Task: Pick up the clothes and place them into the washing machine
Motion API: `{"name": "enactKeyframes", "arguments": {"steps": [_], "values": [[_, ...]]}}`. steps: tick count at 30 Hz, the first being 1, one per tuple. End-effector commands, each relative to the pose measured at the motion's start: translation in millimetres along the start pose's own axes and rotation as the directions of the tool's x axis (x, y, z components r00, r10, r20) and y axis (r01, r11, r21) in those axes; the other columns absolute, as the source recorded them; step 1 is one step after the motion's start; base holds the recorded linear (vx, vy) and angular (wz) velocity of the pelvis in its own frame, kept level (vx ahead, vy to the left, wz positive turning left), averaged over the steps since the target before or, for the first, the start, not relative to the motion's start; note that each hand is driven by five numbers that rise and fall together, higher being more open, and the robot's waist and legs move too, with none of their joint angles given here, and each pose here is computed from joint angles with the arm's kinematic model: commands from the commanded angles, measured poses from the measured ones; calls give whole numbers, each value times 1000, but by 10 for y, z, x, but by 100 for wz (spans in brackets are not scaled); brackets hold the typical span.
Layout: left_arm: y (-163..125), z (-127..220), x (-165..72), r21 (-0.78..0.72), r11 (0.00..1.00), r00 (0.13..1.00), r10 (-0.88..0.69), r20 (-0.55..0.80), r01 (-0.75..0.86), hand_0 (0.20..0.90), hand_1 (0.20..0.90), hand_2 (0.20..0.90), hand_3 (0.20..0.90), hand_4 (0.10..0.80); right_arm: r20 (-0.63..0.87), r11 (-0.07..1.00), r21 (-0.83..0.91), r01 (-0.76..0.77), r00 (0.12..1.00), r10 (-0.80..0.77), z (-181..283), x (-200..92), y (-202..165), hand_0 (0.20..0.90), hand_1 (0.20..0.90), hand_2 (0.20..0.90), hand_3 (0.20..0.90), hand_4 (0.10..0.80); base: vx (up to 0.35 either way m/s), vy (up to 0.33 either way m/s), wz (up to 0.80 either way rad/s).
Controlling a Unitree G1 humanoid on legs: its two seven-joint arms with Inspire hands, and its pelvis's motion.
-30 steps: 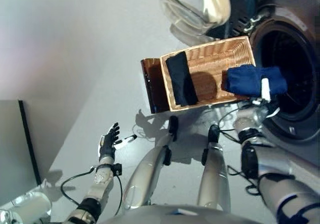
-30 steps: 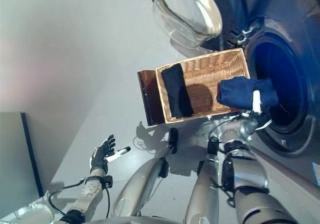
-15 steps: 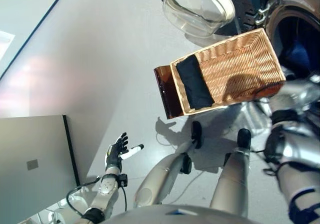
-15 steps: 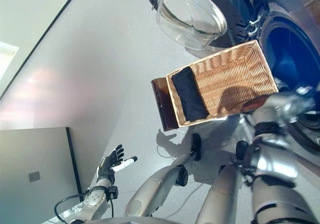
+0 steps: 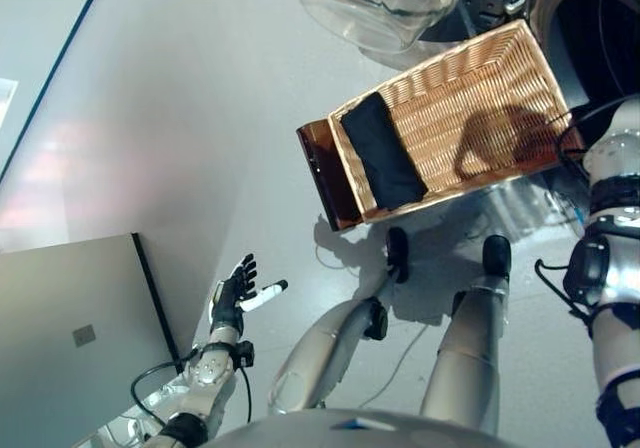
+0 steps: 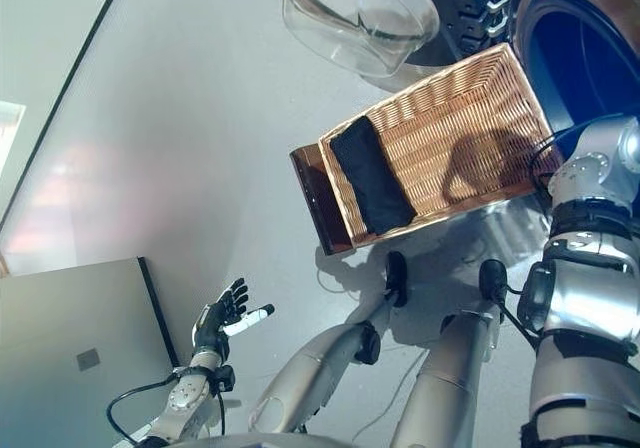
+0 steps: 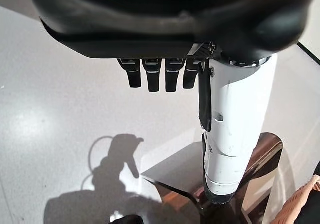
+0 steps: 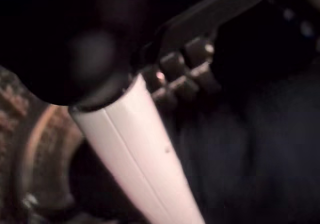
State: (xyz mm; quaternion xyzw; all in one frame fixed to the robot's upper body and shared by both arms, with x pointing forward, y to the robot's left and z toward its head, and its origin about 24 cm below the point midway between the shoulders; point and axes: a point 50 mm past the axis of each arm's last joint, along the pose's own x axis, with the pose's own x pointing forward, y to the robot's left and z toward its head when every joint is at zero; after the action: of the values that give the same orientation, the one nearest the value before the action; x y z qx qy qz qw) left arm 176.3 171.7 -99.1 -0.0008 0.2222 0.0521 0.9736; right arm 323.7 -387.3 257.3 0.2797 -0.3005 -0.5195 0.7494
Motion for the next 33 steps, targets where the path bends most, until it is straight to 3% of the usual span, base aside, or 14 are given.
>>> {"name": "enactKeyframes", "arguments": {"steps": [1,11,17,19,21,24,25,28,33], "values": [[227,-51,-31,-1,995,995,97,-8,-97,900,900,900,900,800,154,992,-18,-122,980,123,389,136,130,900,900,900,900,800,0,0,0],[293,-101,-38,3,992,991,128,-43,-128,900,900,900,900,800,-16,988,-85,-131,991,130,-130,-22,-76,900,900,900,900,800,-9,-16,2],[365,-59,-10,22,987,987,159,-30,-158,900,900,900,900,800,-149,936,-328,-128,985,82,-566,-161,-447,900,900,900,900,800,-18,-56,10],[410,-63,-26,16,984,983,179,-29,-179,900,900,900,900,800,-251,903,-367,-224,959,136,-866,-400,-615,900,900,900,900,800,-35,-78,-1],[439,-85,-52,14,982,981,190,-35,-189,900,900,900,900,800,-317,859,-421,-291,935,161,-1037,-545,-748,900,900,900,900,800,-16,-58,-1],[487,-103,-46,59,979,979,197,-48,-194,900,900,900,900,800,-378,694,-611,-380,911,166,-1203,-658,-887,900,900,900,900,800,-6,-61,0],[488,-103,-46,59,979,979,198,-48,-195,900,900,900,900,800,-378,694,-611,-381,911,167,-1205,-660,-883,900,900,900,900,800,0,-52,14],[547,-75,-45,70,975,976,213,-38,-210,900,900,900,900,800,-459,537,-693,-480,869,184,-1381,-833,-956,900,900,900,900,800,17,-59,17],[593,-7,-27,83,973,976,218,-10,-216,900,900,900,900,800,-501,387,-747,-540,841,205,-1488,-960,-967,900,900,900,900,800,26,-46,22]]}}
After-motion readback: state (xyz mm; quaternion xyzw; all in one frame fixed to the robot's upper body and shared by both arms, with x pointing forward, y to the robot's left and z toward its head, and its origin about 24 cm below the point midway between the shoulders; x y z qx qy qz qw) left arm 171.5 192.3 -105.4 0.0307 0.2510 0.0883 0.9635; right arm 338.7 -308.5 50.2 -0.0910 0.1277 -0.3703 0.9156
